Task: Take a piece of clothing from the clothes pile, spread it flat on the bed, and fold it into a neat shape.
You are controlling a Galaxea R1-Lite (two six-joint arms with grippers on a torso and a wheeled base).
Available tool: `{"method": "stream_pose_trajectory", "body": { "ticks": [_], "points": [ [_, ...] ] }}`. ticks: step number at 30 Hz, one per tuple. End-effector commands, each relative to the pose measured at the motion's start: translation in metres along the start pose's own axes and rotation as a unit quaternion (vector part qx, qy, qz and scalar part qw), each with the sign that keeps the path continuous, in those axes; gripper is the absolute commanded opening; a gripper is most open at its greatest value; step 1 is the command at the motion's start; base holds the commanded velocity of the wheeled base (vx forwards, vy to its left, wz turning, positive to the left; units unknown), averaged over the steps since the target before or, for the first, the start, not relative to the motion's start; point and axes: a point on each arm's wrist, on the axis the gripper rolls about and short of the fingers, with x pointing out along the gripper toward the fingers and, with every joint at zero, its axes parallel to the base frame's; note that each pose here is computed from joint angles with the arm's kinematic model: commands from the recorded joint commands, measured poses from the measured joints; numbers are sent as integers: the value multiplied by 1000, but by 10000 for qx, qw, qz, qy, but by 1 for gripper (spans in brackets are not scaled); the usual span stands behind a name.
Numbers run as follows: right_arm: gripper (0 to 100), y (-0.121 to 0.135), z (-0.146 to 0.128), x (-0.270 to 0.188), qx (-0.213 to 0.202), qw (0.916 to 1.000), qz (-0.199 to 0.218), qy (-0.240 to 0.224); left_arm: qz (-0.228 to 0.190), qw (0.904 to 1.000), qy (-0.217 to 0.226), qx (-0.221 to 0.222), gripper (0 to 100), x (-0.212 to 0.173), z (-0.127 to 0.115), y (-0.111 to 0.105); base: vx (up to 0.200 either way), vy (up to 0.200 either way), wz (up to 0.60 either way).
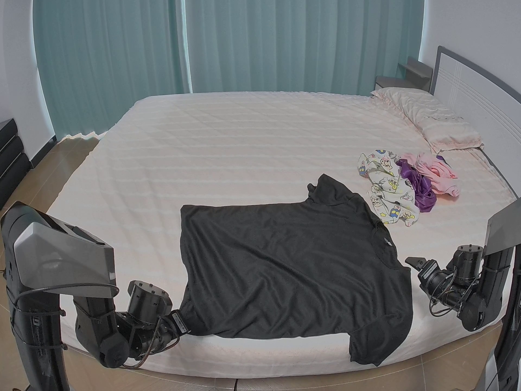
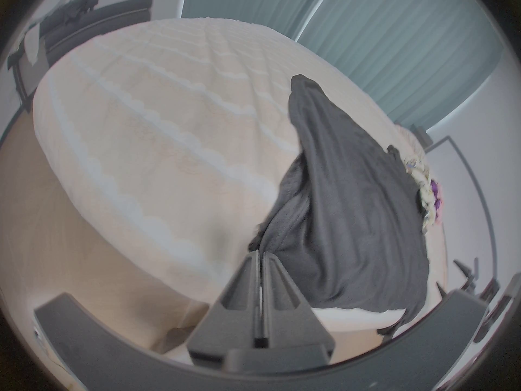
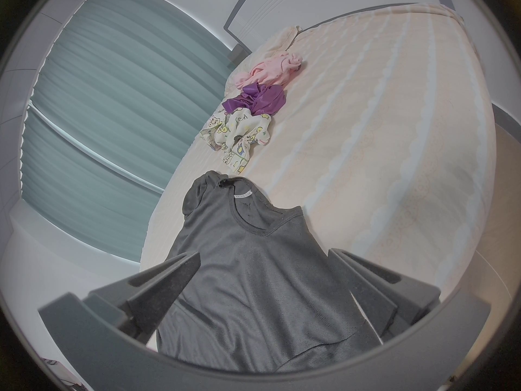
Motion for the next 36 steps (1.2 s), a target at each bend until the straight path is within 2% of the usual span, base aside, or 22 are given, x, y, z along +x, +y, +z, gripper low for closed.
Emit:
{"method": "stream_pose_trajectory", "body": {
  "ticks": [1, 4, 7, 13, 30, 31, 36],
  "points": [
    [100, 1, 1, -1, -2, 10000, 55, -52, 306, 9991, 51, 303, 0, -12, -2, 17, 0, 0, 0],
    [100, 1, 1, -1, 3, 10000, 39, -47, 367, 9985, 2, 402, 0, -22, 3, 23, 0, 0, 0],
    [100, 0, 2, -1, 7, 10000, 35, -53, 513, 9962, 87, 703, 0, -31, 1, 32, 0, 0, 0],
    [100, -1, 0, -1, -25, 10000, 9, -24, 674, 9929, 238, 951, 0, -33, -4, 39, 0, 0, 0],
    [100, -4, -3, -3, -122, 9999, -88, 63, 985, 9895, 307, 1015, 0, -29, -2, 50, 0, 0, 0],
    [100, -4, -4, -3, -137, 9998, -94, 68, 1005, 9892, 329, 1011, 100, -28, -3, 50, 0, 0, 0],
    [100, -4, -4, -3, -137, 9998, -94, 68, 1003, 9893, 331, 1004, 100, -26, -3, 50, 0, 0, 0]
  ]
}}
